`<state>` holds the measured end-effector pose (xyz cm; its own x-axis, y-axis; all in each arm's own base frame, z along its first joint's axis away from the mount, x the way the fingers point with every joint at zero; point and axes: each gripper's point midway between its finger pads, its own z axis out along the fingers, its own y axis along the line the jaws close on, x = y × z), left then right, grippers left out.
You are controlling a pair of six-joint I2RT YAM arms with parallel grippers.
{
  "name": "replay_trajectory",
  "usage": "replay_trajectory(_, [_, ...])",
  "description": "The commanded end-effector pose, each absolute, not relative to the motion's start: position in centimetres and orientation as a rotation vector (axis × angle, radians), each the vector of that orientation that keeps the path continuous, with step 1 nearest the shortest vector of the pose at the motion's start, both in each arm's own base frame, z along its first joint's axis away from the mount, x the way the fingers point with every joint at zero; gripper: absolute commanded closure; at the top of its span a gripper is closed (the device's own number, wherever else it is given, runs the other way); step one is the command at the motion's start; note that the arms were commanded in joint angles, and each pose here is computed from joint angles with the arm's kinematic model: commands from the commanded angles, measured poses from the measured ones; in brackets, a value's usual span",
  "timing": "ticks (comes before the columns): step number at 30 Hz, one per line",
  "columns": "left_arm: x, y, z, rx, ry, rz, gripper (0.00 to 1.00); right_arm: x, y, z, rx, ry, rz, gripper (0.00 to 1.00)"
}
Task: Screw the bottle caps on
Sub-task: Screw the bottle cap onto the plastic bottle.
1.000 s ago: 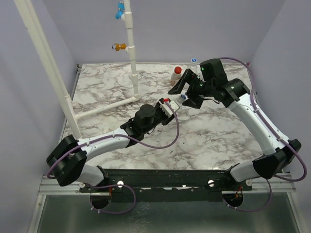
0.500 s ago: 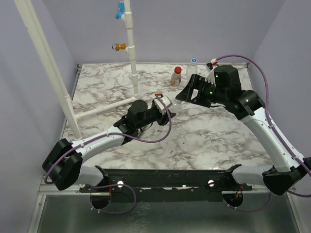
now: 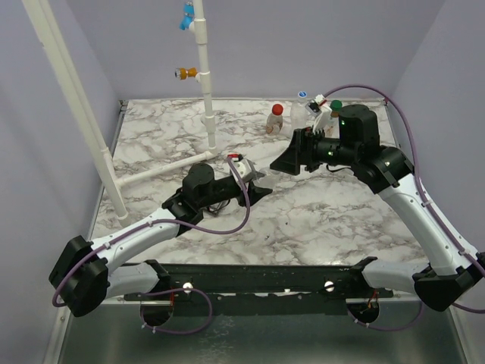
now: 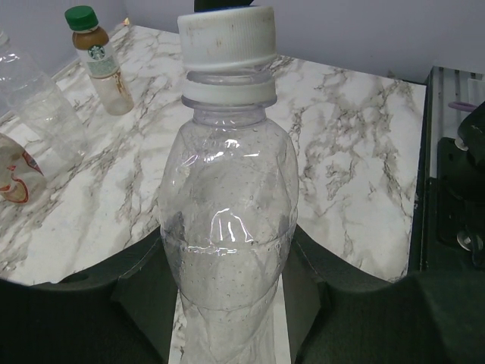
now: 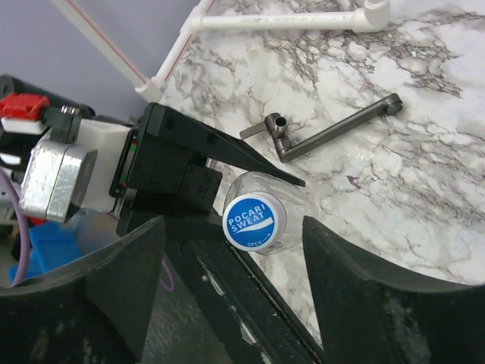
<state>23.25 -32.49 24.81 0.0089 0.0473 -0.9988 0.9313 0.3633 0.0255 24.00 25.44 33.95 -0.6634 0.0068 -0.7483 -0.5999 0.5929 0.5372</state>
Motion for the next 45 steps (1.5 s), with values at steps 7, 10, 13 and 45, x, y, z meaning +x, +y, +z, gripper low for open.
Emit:
replay_trajectory(7, [21.7, -32.3, 24.8, 0.995, 1.373, -0.981, 1.00, 22.3, 26.3, 34.4, -0.638, 2.028, 1.131, 0.36])
replay_trajectory(10, [21.7, -32.2, 24.8, 0.996, 1.372, -0.978, 1.00, 22.4, 26.2, 34.0, -0.637, 2.041, 1.122, 0.36])
replay_trajectory(13, [21.7, -32.2, 24.8, 0.997, 1.372, -0.976, 1.00, 22.5, 26.2, 33.9, -0.632, 2.048, 1.117, 0.37])
replay_trajectory(45, [21.8, -32.0, 24.4, 0.991, 1.383, -0.976, 1.00, 23.5, 25.7, 34.1, -0.580, 2.083, 1.030, 0.46])
